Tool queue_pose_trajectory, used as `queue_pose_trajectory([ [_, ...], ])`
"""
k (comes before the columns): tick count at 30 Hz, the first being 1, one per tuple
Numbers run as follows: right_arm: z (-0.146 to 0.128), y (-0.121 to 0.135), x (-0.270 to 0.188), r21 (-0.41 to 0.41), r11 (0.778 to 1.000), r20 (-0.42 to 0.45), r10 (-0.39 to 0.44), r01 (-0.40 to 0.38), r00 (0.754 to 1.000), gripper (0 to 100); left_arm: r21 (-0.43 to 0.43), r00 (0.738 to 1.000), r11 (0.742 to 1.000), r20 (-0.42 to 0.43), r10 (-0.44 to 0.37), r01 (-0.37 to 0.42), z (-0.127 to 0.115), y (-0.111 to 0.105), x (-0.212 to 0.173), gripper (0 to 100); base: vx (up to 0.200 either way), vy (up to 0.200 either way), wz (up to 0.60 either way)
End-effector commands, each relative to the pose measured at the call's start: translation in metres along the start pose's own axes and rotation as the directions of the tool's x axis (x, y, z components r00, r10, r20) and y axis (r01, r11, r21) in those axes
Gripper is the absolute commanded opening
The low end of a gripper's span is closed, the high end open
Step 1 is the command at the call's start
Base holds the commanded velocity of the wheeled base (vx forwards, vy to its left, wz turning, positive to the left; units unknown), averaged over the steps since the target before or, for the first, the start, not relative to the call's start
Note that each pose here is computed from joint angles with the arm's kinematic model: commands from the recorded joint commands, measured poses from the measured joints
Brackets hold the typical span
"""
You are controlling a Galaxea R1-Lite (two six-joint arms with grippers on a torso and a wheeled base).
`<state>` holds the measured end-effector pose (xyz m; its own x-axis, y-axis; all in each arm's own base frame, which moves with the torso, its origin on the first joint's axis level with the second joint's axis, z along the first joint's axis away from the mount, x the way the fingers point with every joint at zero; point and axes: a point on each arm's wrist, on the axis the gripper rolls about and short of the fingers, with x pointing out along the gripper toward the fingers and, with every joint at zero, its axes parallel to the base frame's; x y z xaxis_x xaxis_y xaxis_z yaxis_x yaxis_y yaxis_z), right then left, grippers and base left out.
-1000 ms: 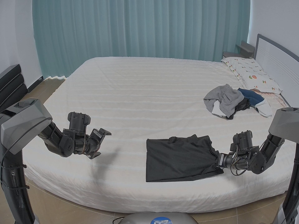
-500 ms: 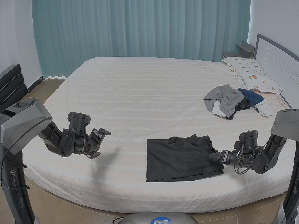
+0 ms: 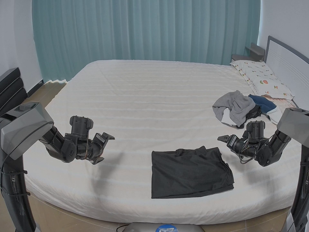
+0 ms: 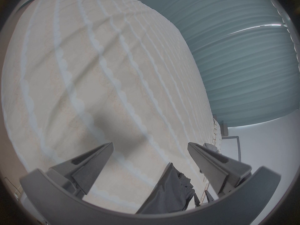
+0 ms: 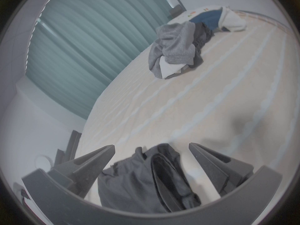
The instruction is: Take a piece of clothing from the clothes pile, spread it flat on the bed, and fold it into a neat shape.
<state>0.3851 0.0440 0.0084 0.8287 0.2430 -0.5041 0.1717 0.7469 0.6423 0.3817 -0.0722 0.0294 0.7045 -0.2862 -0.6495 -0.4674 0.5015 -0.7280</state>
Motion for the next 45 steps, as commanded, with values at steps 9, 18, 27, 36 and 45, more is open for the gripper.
queue_pose_trajectory([
  [9,-0.018,0.001,0.017,0.047,0.998,-0.081,0.035,-0.031,0.996,100,0.007,1.000,1.000,-0.003,0.003,-0.003,-0.001,0.000,0.001,100,0.000,0.000,0.00],
  [18,-0.024,-0.003,0.021,0.043,0.999,-0.106,0.008,-0.004,0.994,0,0.007,1.000,1.000,-0.003,0.003,-0.003,-0.001,0.000,0.001,100,0.000,0.000,0.00],
  [27,-0.007,-0.012,0.017,0.072,0.997,-0.062,-0.016,0.020,0.998,0,0.007,1.000,1.000,-0.003,0.003,-0.003,-0.001,0.000,0.001,100,0.000,0.000,0.00],
  [36,-0.004,-0.021,0.018,0.086,0.995,-0.055,-0.037,0.042,0.998,0,0.007,1.000,1.000,-0.003,0.003,-0.003,-0.001,0.000,0.001,100,0.000,0.000,0.00],
  [45,-0.002,-0.027,0.019,0.094,0.994,-0.046,-0.054,0.058,0.997,0,0.007,1.000,1.000,-0.003,0.003,-0.003,-0.001,0.000,0.001,100,0.000,0.000,0.00],
])
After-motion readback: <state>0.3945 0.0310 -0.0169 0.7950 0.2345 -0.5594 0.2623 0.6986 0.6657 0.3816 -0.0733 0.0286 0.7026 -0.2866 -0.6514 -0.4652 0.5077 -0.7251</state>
